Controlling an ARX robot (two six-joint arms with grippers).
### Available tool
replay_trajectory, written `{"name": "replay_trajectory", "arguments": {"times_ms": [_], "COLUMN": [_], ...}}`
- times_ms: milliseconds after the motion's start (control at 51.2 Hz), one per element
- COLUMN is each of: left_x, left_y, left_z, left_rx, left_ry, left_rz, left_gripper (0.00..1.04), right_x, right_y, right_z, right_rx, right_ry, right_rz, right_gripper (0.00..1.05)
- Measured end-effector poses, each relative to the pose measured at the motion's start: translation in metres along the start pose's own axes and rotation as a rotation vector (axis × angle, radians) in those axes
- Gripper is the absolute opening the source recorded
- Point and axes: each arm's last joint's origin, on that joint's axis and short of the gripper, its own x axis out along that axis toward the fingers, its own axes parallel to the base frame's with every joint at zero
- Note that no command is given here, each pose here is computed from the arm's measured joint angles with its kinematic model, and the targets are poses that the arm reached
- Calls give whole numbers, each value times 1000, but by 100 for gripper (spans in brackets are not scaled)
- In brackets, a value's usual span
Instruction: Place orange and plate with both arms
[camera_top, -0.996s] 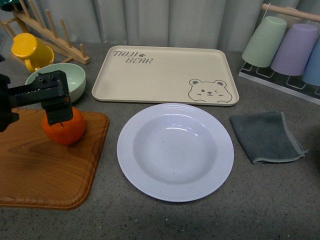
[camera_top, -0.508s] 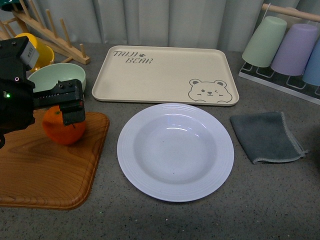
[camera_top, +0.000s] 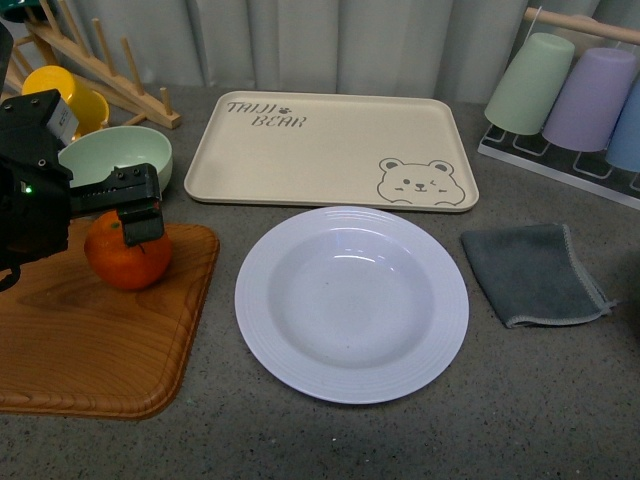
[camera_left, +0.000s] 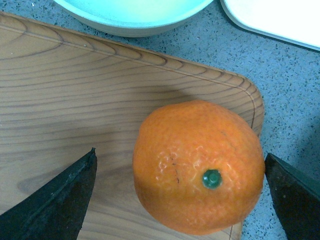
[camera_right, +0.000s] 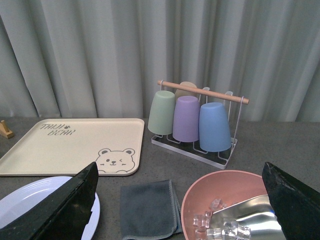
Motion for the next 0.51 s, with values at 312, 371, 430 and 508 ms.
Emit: {"name": "replay_trajectory", "arguments": {"times_ms": [312,371,430,508], "left_x": [6,6,5,-2], "left_y": [4,4,5,4], "left_z": [-1,-1,0,2], "left_rx": [-9,-11,-16,-23], "left_ry": [16,16,12,7], "left_rz": [4,-1,-1,12], "left_gripper": [69,68,67,66], "right_x": [0,0,0,0], "right_y": [0,0,0,0], "right_z": [0,0,0,0], "right_rx": [0,0,0,0], "right_ry": [0,0,0,0], "right_rz": [0,0,0,0], "right_gripper": [96,96,96,96]}}
